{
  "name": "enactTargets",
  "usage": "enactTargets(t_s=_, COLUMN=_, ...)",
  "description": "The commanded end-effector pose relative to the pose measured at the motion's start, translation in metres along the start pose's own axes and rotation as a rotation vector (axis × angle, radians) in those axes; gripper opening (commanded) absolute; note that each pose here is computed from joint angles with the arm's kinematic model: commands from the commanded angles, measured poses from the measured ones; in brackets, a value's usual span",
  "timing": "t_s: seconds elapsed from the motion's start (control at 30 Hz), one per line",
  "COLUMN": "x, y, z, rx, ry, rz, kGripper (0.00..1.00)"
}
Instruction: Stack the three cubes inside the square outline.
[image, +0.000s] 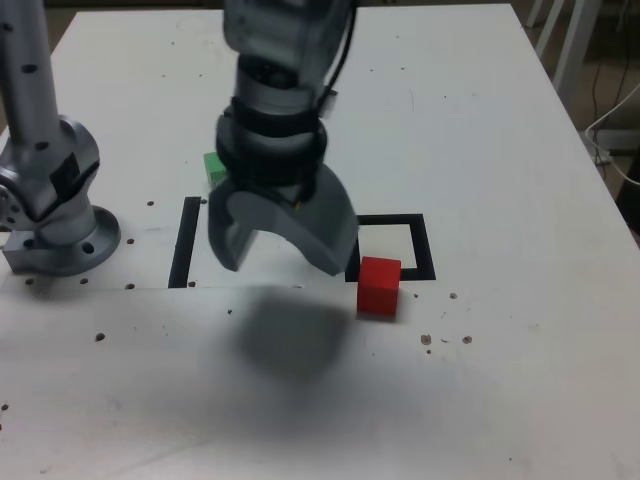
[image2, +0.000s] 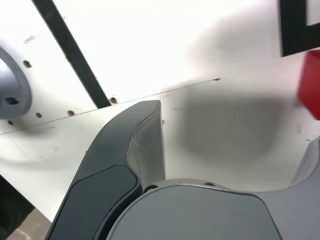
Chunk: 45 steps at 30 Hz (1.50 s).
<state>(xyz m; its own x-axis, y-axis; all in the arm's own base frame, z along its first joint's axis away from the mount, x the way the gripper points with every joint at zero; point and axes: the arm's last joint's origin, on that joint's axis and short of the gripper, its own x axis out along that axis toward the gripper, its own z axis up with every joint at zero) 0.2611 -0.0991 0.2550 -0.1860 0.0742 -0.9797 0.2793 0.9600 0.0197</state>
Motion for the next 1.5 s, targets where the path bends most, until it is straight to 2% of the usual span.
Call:
enactTargets(t_s=0.0, x=-0.001, y=-0.001, z=0.007, rx=-0.001, ry=0.000, rz=0.003, kGripper=0.99)
enactTargets(t_s=0.4, x=-0.018, y=-0.003, z=0.039, rx=0.004, ry=-0.014, rz=0.044, kGripper=0.99)
enactTargets(t_s=0.93, x=0.006, y=-0.005, z=0.081, rx=0.023, ry=0.024, rz=0.043, kGripper=0.97)
enactTargets(t_s=1.13, x=0.018, y=-0.001, z=0.093, rx=0.032, ry=0.043, rz=0.032, kGripper=0.93)
enactTargets(t_s=1.27, x=0.026, y=0.003, z=0.099, rx=0.034, ry=0.065, rz=0.024, kGripper=0.87)
enactTargets(t_s=1.33, x=0.029, y=0.005, z=0.101, rx=0.033, ry=0.071, rz=0.021, kGripper=0.80)
enactTargets(t_s=1.37, x=0.030, y=0.005, z=0.101, rx=0.032, ry=0.073, rz=0.021, kGripper=0.75)
enactTargets(t_s=1.47, x=0.031, y=0.006, z=0.104, rx=0.028, ry=0.065, rz=0.026, kGripper=0.52)
